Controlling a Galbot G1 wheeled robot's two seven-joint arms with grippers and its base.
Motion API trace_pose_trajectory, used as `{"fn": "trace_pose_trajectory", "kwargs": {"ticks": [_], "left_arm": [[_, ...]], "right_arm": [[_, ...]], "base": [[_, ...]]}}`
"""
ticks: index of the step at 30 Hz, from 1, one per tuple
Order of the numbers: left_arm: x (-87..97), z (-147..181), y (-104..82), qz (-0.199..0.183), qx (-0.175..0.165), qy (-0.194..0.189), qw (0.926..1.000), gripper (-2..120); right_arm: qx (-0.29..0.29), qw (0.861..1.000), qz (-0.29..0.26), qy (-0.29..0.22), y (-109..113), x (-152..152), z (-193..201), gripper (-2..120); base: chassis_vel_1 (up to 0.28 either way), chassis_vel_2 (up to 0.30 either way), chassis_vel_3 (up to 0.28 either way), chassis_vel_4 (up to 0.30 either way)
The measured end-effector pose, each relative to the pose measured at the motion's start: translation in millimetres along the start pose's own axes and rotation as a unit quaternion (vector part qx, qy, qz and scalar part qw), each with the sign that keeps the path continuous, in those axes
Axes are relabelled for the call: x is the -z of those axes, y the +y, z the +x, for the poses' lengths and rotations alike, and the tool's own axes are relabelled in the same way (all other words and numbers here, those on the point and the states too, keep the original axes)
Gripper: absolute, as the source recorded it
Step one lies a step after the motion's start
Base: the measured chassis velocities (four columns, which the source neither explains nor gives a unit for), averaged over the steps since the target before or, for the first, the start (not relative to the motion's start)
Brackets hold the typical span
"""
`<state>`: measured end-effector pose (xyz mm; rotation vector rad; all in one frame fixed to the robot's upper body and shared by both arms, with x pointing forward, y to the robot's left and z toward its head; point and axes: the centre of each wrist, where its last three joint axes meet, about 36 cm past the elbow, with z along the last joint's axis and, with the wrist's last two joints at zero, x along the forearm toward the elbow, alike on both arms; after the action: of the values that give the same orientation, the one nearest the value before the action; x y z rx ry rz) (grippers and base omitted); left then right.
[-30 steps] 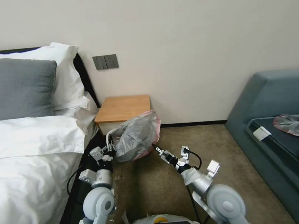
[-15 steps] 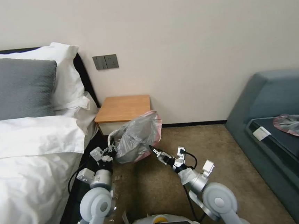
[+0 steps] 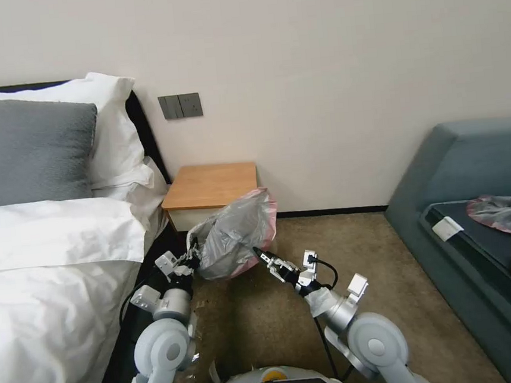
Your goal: Pick up the garbage bag from the table and place it over the trash can.
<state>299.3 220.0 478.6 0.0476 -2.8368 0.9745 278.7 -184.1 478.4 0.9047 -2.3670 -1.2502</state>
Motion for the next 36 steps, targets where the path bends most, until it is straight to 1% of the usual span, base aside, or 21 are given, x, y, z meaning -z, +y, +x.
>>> {"fn": "trace_pose_trajectory", "kwargs": {"ticks": [1,2,3,5,6,7,8,10,11,12,14,15,18,28,31,32,35,36], "left_arm": [[0.0,0.0,0.0,0.0,0.0,0.0,1.0,8],[0.1,-0.3,0.1,0.0,0.0,0.002,1.0,8],[0.5,-0.8,0.2,0.002,0.001,0.006,1.0,8],[1.1,-1.2,0.2,0.004,0.002,0.01,0.9999,8],[1.1,-1.2,0.2,0.004,0.002,0.01,0.9999,8],[1.2,-1.2,0.2,0.005,0.003,0.011,0.9999,8],[1.1,-1.2,0.3,0.005,0.003,0.011,0.9999,8],[0.9,-0.8,0.6,0.005,0.004,0.013,0.9999,8],[0.9,-0.8,0.6,0.005,0.004,0.013,0.9999,8],[1.0,-0.7,0.8,0.005,0.005,0.014,0.9999,8],[1.8,-1.1,0.8,0.005,0.005,0.014,0.9999,8],[1.8,-1.1,0.8,0.005,0.005,0.014,0.9999,8],[2.4,-2.9,1.1,0.006,0.007,0.013,0.9999,8],[-0.7,-3.4,1.5,0.009,0.01,0.016,0.9998,8],[0.1,-3.7,2.0,0.008,0.01,0.014,0.9998,8],[0.1,-3.7,2.0,0.008,0.01,0.014,0.9998,8],[1.9,-3.8,2.7,0.008,0.011,0.009,0.9999,8],[1.9,-3.8,2.7,0.008,0.011,0.009,0.9999,8]], "right_arm": [[0.0,1.0,0.0,0.0,0.0,0.0,0.0,61],[0.0,1.0,-0.001,0.0,-0.3,-0.1,0.0,58],[0.0,1.0,-0.001,0.0,-0.9,-0.4,-0.1,51],[0.001,1.0,-0.003,0.001,-1.8,-1.2,-0.6,43],[0.001,1.0,-0.003,0.001,-1.8,-1.2,-0.6,43],[0.001,1.0,-0.003,0.001,-2.1,-1.5,-0.8,40],[0.002,1.0,-0.002,0.001,-2.3,-1.9,-1.1,33],[0.002,1.0,-0.003,0.001,-2.0,-2.8,-1.3,25],[0.002,1.0,-0.003,0.001,-2.0,-2.8,-1.3,25],[0.003,1.0,-0.002,0.001,-1.6,-3.2,-1.0,22],[0.003,1.0,0.0,0.0,-0.2,-3.7,-0.1,10],[0.003,1.0,0.0,0.0,-0.2,-3.7,-0.1,10],[0.005,1.0,0.002,0.0,2.0,-4.0,1.3,0],[0.005,1.0,0.004,0.001,4.0,-3.7,2.0,0],[-0.021,1.0,0.001,-0.002,3.8,-5.4,3.1,0],[-0.021,1.0,0.001,-0.002,3.8,-5.4,3.1,0],[-0.059,0.998,-0.008,-0.007,4.6,-8.3,5.5,0],[-0.059,0.998,-0.008,-0.007,4.6,-8.3,5.5,0]], "base": [[0.0,0.0,0.0,0.0],[0.0,0.0,0.0,0.0],[0.0,0.0,0.0,0.0],[0.0,0.0,0.0,0.0],[0.0,0.0,0.0,0.0],[0.0,0.0,0.0,0.0],[0.0,0.0,0.0,0.0],[0.0,0.0,0.0,0.0],[0.0,0.0,0.0,0.0],[0.0,0.0,0.0,0.0],[0.0,0.0,0.0,0.0],[0.0,0.0,0.0,0.0],[0.0,0.0,0.0,0.0],[0.0,0.0,0.0,0.0],[0.0,0.0,0.0,0.0],[0.0,0.0,0.0,0.0],[0.0,0.0,0.0,0.0],[0.0,0.0,0.0,0.0]]}}
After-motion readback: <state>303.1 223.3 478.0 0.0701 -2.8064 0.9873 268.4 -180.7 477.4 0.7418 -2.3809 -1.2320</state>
